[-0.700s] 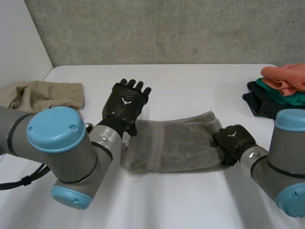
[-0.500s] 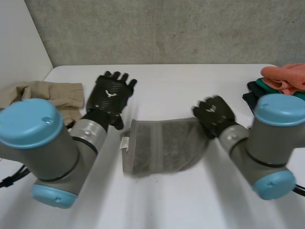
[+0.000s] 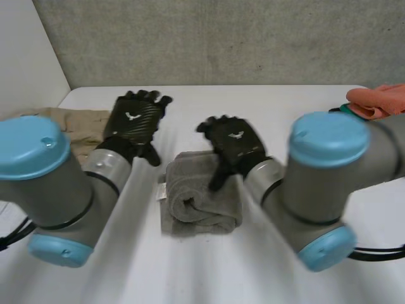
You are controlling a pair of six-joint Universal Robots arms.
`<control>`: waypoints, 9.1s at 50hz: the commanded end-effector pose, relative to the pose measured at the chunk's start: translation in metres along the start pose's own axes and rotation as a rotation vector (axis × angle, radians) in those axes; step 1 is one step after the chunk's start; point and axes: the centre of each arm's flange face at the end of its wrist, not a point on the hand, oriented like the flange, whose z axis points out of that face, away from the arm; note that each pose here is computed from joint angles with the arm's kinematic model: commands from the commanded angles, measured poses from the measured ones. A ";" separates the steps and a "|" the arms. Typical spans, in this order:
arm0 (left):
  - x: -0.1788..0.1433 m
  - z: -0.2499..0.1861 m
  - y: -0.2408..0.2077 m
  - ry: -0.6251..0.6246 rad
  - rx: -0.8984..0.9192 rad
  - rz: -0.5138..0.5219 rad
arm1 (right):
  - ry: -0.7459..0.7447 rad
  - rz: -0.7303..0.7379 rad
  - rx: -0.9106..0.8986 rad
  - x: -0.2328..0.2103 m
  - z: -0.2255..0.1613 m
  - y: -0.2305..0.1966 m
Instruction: Fold the laundry.
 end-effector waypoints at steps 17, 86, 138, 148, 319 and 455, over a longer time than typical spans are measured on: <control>0.048 -0.003 0.082 0.006 -0.408 0.173 | 0.016 0.022 -0.298 0.019 0.037 0.073; 0.015 -0.008 -0.045 0.476 -0.026 -0.058 | 0.243 -0.367 0.099 0.062 0.039 0.055; 0.014 -0.010 -0.045 0.452 -0.024 -0.089 | 0.427 -0.210 0.422 0.478 -0.021 0.116; 0.015 -0.011 -0.047 0.455 -0.022 -0.094 | 0.430 -0.261 0.452 0.463 -0.039 0.074; 0.020 -0.045 -0.071 0.013 0.095 -0.113 | 0.220 -0.319 -0.004 0.136 -0.055 -0.024; 0.002 0.010 0.020 0.022 -0.011 0.138 | 0.065 -0.008 -0.282 0.080 -0.054 0.081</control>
